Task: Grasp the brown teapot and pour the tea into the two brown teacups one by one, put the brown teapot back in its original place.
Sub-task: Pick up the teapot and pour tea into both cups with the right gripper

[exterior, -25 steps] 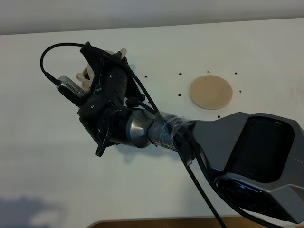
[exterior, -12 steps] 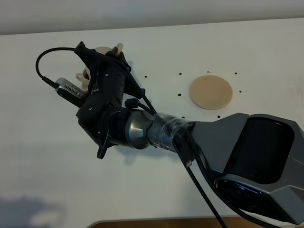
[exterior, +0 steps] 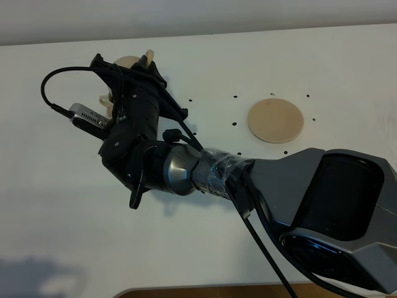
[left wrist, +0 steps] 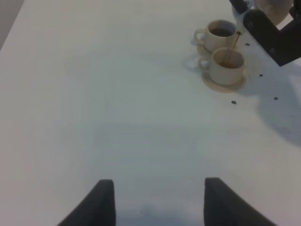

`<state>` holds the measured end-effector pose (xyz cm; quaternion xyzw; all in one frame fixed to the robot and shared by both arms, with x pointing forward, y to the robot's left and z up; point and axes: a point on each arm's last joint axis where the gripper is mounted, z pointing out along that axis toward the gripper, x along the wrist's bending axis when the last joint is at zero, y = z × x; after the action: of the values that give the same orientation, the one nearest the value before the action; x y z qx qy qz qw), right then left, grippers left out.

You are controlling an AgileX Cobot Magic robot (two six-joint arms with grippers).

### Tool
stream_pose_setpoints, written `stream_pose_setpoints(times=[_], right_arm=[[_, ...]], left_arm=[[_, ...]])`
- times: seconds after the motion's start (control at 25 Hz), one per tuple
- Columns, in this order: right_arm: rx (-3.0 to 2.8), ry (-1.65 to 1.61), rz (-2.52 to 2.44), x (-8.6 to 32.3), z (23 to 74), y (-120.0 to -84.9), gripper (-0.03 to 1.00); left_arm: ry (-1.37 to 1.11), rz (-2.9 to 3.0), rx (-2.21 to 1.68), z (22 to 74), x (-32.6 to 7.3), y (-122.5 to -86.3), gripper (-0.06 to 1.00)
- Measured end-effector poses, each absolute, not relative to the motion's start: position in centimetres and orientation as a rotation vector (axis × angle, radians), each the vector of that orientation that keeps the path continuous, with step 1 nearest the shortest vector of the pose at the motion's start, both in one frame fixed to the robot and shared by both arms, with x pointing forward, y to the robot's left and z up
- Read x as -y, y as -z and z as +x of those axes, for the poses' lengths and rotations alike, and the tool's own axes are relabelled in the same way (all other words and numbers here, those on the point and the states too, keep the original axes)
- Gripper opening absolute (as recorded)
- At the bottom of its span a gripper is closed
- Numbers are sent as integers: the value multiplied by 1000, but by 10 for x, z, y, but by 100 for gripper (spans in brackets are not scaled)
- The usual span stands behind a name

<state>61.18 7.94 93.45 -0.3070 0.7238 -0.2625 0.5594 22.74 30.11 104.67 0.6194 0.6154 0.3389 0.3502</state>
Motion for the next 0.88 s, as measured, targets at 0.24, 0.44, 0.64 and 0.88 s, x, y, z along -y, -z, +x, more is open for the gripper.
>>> stream_pose_setpoints(times=[0.24, 0.44, 0.64, 0.88], right_arm=[[-1670, 633, -741, -80, 612, -937, 12], [-1642, 650, -749, -82, 611, -939, 12], [-1628, 671, -763, -83, 609, -940, 12], [-1610, 708, -788, -82, 610, -941, 12]], left_arm=[[-878, 1604, -1594, 227, -301, -1047, 46], [-878, 1604, -1594, 227, -301, -1047, 46], [-878, 1605, -1594, 227, -301, -1047, 46], [-878, 1605, -1594, 227, -301, -1047, 46]])
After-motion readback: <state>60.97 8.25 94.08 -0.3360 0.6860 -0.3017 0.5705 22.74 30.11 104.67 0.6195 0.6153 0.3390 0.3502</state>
